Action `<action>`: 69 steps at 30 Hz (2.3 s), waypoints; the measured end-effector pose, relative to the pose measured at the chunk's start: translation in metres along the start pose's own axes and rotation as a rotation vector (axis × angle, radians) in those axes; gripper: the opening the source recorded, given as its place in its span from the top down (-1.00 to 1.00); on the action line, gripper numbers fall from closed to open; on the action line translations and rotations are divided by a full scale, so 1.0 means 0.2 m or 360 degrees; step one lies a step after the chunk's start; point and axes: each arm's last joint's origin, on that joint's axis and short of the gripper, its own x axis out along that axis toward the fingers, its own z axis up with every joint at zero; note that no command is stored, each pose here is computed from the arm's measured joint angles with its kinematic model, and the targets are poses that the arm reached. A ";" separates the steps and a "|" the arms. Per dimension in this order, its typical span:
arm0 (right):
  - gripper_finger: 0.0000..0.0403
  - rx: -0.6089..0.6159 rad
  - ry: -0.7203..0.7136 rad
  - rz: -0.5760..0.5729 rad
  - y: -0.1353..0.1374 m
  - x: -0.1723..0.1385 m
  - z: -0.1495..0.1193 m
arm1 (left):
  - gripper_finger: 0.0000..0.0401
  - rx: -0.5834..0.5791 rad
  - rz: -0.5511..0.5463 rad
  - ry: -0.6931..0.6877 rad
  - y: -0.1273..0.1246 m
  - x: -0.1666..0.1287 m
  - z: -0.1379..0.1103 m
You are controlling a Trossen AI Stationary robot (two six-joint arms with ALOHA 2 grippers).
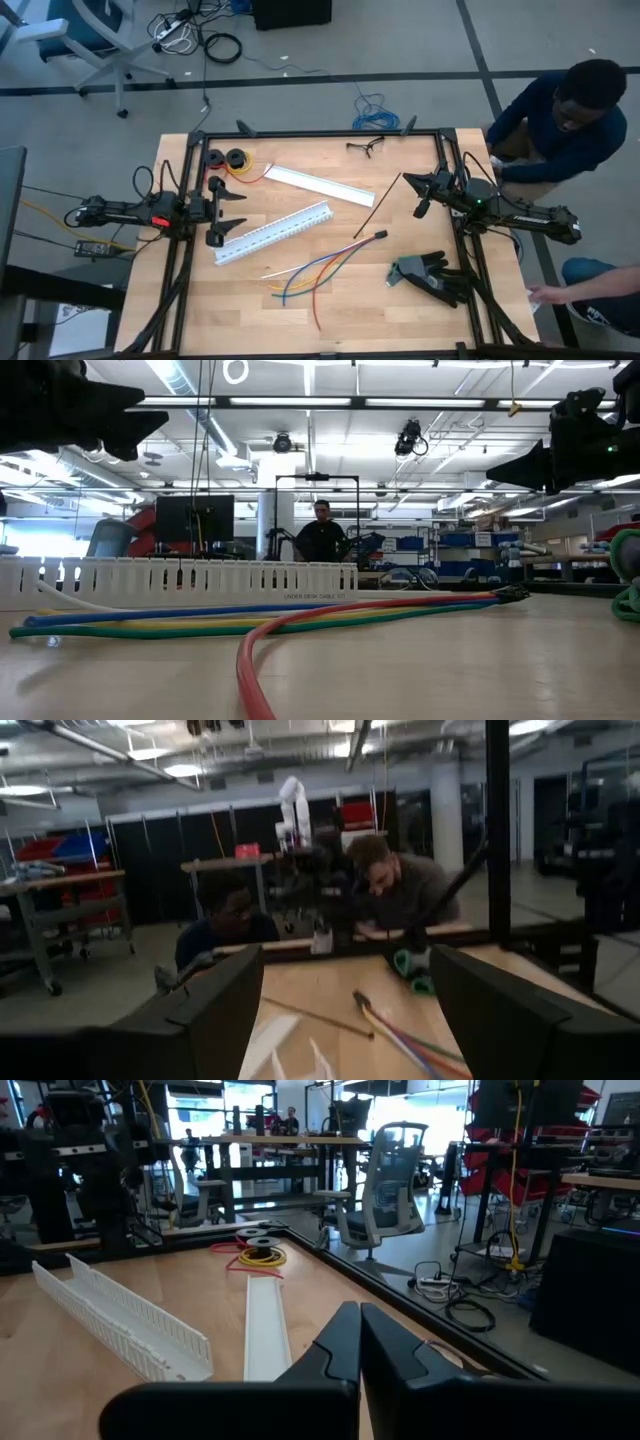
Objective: Ziptie cables
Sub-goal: Wrap the black zip tie on the cables
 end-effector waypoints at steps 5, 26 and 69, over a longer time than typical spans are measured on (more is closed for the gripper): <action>0.99 0.0000 0.0001 0.0000 0.00 0.00 0.00 | -0.49 -0.0018 0.0075 -0.0110 0.01 0.00 0.04; 0.99 0.0000 0.0000 0.0000 0.00 0.00 0.00 | 0.65 0.0201 0.0760 0.0611 0.06 0.46 0.44; 0.99 0.0007 -0.0012 0.0000 0.00 0.00 0.00 | 0.30 -0.0036 0.0224 0.1630 0.05 1.79 -0.48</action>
